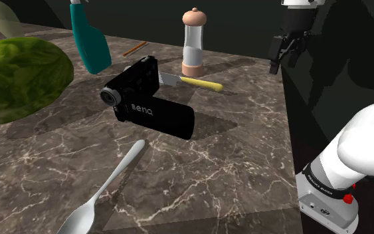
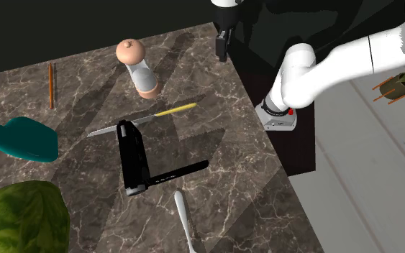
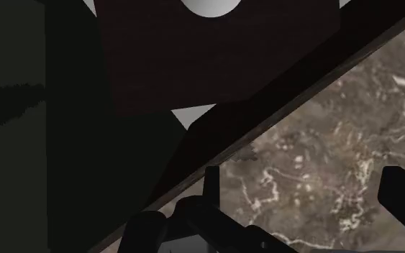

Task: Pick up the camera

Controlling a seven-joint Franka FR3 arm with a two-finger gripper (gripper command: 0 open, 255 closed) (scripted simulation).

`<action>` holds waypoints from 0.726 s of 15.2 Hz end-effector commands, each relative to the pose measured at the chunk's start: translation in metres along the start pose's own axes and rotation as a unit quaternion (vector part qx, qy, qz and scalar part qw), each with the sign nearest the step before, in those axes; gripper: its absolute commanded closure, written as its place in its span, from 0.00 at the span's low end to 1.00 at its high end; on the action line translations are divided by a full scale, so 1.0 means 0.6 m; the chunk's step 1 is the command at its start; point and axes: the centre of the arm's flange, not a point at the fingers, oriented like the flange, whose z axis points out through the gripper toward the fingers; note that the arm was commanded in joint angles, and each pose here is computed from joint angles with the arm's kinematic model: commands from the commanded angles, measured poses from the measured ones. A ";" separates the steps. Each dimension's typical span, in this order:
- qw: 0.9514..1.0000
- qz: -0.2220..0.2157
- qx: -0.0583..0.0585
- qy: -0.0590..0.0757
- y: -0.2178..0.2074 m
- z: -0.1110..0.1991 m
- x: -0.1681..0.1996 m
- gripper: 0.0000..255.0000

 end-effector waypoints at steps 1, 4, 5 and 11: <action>1.000 0.000 0.000 0.000 0.000 0.000 0.000 0.00; 1.000 -0.030 0.000 0.007 -0.063 -0.009 0.014 0.00; 0.999 -0.040 -0.001 0.009 -0.085 -0.011 0.017 0.00; 0.995 -0.099 -0.002 0.023 -0.213 -0.029 0.030 0.00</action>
